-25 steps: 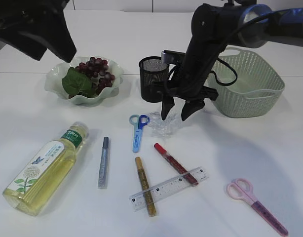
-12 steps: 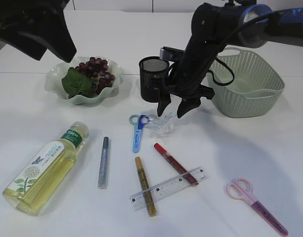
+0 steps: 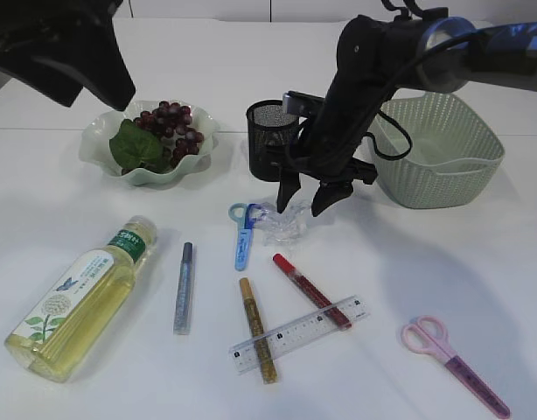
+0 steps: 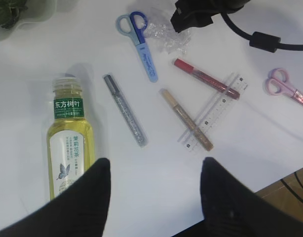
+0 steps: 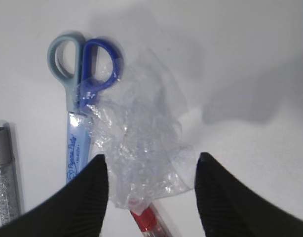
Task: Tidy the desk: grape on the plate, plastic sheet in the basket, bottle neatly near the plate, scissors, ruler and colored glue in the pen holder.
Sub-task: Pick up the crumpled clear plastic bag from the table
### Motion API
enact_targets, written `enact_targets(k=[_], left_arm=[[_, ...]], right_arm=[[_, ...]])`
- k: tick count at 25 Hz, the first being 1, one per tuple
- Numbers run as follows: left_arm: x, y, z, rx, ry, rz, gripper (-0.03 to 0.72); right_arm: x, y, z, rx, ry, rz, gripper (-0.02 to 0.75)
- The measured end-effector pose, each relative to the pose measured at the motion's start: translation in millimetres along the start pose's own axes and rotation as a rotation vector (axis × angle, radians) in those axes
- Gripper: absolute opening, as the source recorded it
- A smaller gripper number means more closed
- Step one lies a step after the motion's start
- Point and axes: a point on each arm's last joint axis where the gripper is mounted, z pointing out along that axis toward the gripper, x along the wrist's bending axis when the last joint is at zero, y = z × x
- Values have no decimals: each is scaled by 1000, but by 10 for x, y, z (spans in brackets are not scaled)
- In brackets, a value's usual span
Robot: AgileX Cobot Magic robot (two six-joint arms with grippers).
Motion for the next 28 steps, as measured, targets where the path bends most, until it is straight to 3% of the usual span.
enact_targets(k=[28], left_arm=[[0,0,0,0,0,22,424]], right_arm=[[7,5,121,14,41,41,447]])
